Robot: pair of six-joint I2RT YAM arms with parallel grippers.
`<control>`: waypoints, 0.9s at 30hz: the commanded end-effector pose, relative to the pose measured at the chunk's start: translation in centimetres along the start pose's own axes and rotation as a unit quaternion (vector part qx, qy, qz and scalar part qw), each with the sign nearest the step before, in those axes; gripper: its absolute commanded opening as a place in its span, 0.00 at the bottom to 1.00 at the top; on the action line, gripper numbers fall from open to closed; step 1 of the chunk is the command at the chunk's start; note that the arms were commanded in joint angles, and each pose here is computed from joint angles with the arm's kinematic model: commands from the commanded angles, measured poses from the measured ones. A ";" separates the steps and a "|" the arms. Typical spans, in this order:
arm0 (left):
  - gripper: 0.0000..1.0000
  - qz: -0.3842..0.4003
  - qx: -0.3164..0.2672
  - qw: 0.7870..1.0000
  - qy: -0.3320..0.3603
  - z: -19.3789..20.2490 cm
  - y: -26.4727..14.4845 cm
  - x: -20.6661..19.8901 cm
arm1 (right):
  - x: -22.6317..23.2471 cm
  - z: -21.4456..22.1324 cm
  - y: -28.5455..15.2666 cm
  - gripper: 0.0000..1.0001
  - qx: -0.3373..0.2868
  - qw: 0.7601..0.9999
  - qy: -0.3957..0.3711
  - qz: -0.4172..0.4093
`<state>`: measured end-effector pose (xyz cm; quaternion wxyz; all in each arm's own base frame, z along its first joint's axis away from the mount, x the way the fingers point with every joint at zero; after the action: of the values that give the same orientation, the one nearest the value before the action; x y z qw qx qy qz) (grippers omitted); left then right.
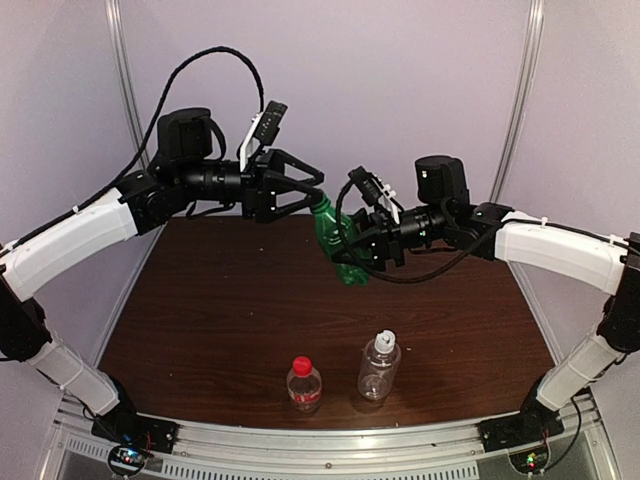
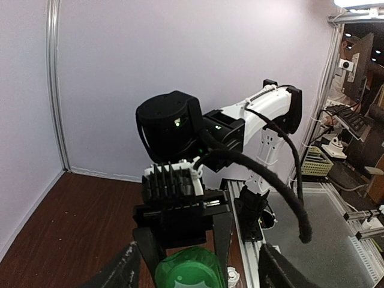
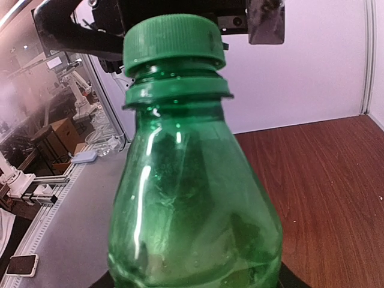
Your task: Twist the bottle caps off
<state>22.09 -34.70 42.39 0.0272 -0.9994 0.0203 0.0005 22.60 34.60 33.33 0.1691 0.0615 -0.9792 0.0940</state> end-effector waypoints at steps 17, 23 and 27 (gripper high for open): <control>0.37 0.033 0.006 0.999 0.005 1.0 0.5 0.0 | 1.0 -1.5 -0.2 0.56 -0.012 0.999 -0.016 -0.033; 0.26 0.019 0.005 1.000 -0.001 0.9 0.5 0.3 | 0.2 -1.4 -0.4 0.56 -0.012 1.000 -0.008 -0.006; 0.21 -0.020 -0.001 1.000 -0.019 0.2 0.2 1.1 | -1.5 -1.6 -0.8 0.54 -0.014 0.998 -0.005 0.068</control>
<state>22.10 -35.11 41.23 0.0401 -0.9984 0.0393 0.0097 22.49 34.60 33.67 0.1755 0.0719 -0.9775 0.0920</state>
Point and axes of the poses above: each gripper's point midway between its finger pads, its own y axis out along the fingers, its own x axis along the line the jaws close on, z = x × y, the point moved 4 cm from there along -y, back along the fingers, and after that the axes turned 7 degrees about y, right-handed, at the moved point
